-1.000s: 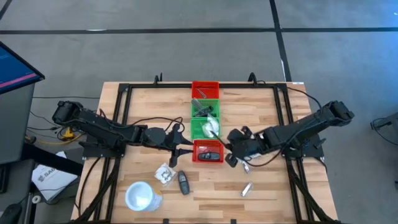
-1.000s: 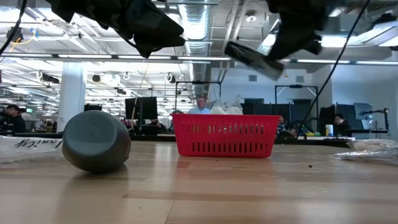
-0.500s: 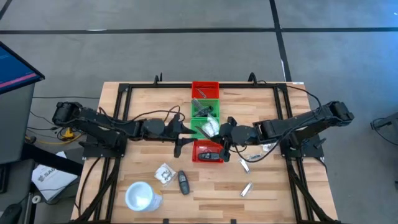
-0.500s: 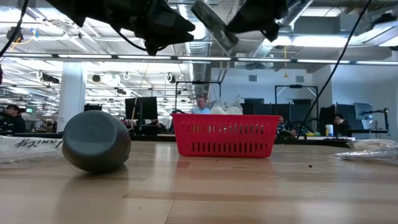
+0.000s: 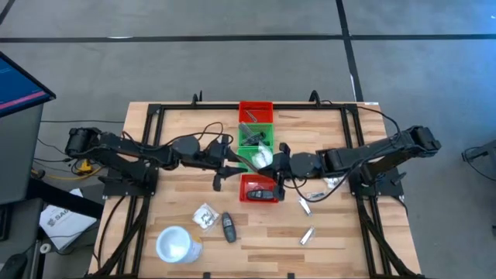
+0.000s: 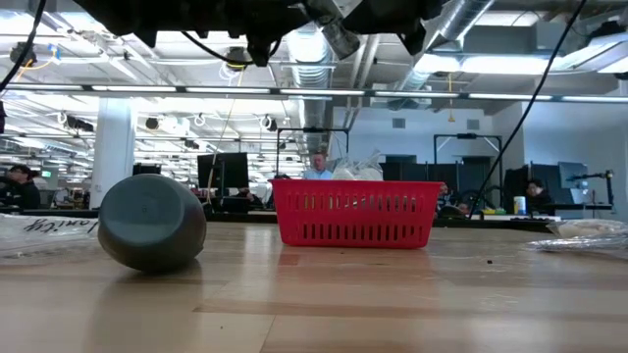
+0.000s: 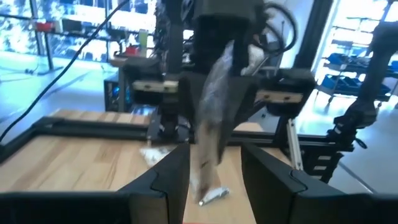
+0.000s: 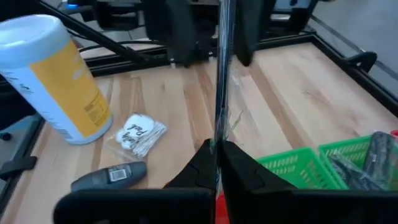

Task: Pick & Place Travel size toiletries
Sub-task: Put the black comb into the top green bin, then put the white cotton pack into the bottom green bin

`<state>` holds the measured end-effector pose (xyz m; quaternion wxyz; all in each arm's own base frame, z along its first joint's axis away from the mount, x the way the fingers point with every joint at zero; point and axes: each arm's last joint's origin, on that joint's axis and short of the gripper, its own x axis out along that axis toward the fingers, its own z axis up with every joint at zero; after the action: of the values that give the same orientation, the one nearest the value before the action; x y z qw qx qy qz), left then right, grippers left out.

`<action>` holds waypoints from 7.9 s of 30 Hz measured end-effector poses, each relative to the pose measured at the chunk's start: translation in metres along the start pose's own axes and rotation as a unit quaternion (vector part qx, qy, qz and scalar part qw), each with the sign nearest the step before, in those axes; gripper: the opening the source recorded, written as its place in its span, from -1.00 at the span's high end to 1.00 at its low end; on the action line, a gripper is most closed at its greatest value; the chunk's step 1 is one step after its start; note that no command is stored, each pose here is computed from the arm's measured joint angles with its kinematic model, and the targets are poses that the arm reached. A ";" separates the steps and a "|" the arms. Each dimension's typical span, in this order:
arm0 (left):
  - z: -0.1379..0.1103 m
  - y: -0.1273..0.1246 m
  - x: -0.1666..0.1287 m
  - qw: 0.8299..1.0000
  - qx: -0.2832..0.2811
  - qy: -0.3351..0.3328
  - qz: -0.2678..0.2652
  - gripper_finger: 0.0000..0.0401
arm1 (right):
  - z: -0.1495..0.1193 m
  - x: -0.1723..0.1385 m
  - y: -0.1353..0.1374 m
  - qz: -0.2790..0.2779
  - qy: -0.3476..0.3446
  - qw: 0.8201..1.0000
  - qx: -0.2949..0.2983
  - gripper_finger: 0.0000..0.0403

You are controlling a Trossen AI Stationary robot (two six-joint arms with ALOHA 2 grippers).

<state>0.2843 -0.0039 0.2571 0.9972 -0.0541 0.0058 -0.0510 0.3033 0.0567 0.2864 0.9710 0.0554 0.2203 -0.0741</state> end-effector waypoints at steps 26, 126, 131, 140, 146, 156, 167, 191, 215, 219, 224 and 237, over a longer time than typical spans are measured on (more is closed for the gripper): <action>0.002 0.005 0.000 0.999 0.045 -0.009 0.009 0.99 | -0.002 0.001 -0.005 -0.002 0.017 1.000 -0.008 0.86; -0.103 0.153 0.037 0.954 -0.107 0.080 0.270 0.05 | -0.027 -0.001 -0.020 -0.078 0.138 0.987 0.035 0.49; -0.092 0.149 0.033 0.955 -0.103 0.102 0.259 0.05 | -0.031 -0.003 -0.022 -0.093 0.159 0.982 0.047 0.49; -0.075 0.109 0.021 0.960 -0.090 0.180 0.194 0.05 | -0.058 -0.021 -0.034 -0.221 0.271 0.928 0.128 0.49; -0.073 0.076 0.012 0.968 -0.080 0.180 0.153 0.05 | -0.072 -0.039 -0.034 -0.288 0.330 0.884 0.167 0.49; -0.076 0.036 -0.001 0.976 -0.069 0.182 0.097 0.05 | -0.115 -0.062 -0.015 -0.273 0.461 0.832 0.141 0.49; -0.079 0.018 0.001 0.978 -0.060 0.187 0.075 0.05 | -0.152 -0.079 -0.007 -0.266 0.539 0.791 0.115 0.49; -0.078 0.017 0.001 0.978 -0.067 0.183 0.076 0.05 | -0.201 -0.084 -0.010 -0.237 0.555 0.793 0.077 0.49; -0.077 0.017 0.002 0.979 -0.066 0.180 0.075 0.05 | -0.199 -0.068 -0.021 -0.188 0.535 0.823 0.035 0.51; -0.077 0.017 0.002 0.979 -0.063 0.180 0.075 0.05 | -0.203 -0.061 -0.023 -0.184 0.547 0.816 0.025 0.62; -0.077 0.017 0.002 0.979 -0.062 0.180 0.075 0.05 | -0.211 -0.050 -0.024 -0.189 0.590 0.785 0.011 0.95; -0.077 0.017 0.002 0.979 -0.053 0.181 0.073 0.05 | -0.159 -0.039 -0.006 -0.172 0.541 0.823 -0.014 1.00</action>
<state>0.2863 0.0041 0.1783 0.9764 -0.0960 0.1928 0.0134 0.2003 0.0774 0.1607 0.6677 0.0338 0.7176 -0.1953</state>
